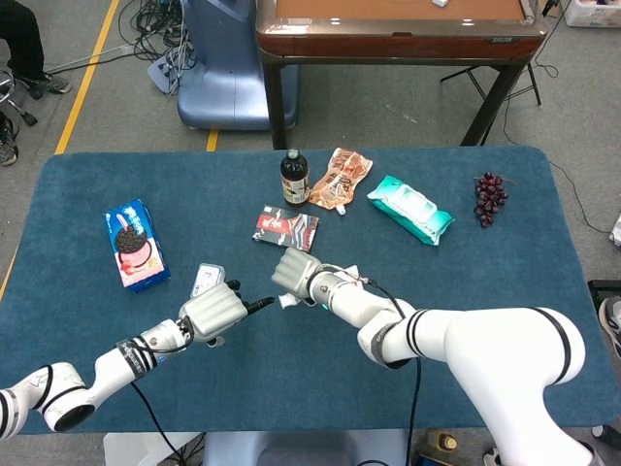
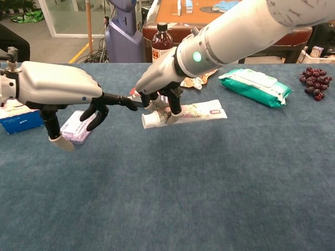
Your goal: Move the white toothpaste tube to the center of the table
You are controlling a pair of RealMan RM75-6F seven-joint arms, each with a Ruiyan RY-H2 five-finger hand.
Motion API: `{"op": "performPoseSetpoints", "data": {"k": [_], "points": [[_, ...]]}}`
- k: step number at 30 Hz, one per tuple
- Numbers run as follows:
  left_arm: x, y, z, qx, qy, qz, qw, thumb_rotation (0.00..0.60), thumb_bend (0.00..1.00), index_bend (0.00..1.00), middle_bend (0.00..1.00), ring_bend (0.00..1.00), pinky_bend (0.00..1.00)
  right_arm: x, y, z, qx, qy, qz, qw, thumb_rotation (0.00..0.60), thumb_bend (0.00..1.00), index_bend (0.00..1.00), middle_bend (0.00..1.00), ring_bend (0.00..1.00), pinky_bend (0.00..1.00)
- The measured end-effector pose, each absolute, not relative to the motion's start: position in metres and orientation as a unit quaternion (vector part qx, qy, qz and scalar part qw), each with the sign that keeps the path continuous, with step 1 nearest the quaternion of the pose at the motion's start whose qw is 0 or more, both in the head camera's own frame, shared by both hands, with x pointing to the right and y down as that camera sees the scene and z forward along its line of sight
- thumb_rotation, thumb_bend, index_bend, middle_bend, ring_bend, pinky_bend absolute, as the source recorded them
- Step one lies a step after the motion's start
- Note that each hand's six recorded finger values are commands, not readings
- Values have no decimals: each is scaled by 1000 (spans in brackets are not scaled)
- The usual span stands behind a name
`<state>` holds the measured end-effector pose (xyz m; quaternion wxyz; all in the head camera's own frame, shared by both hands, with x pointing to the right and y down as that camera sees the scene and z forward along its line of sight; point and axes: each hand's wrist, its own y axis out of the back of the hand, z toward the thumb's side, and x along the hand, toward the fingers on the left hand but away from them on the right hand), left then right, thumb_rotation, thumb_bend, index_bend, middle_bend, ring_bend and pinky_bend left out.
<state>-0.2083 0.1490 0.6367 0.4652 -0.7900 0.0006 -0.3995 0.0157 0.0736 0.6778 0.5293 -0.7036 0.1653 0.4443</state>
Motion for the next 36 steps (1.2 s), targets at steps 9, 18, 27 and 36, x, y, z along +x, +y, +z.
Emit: {"op": "performPoseSetpoints", "data": {"k": [9, 18, 27, 36], "points": [[-203, 151, 643, -797, -2, -399, 454, 600, 111, 0, 536, 518, 234, 14, 75, 682, -708, 162, 444, 524, 600, 967, 869, 767, 767, 586], [-200, 151, 650, -797, -6, -402, 451, 600, 111, 0, 537, 518, 234, 12, 75, 683, -711, 161, 443, 522, 600, 967, 869, 767, 774, 586], [-198, 149, 653, -798, -5, -406, 445, 600, 111, 0, 537, 518, 234, 11, 73, 686, -711, 159, 443, 522, 600, 967, 869, 767, 775, 586], [-195, 148, 654, -801, -7, -408, 438, 600, 111, 0, 537, 519, 234, 11, 73, 692, -710, 163, 441, 524, 600, 967, 869, 767, 775, 586]]}}
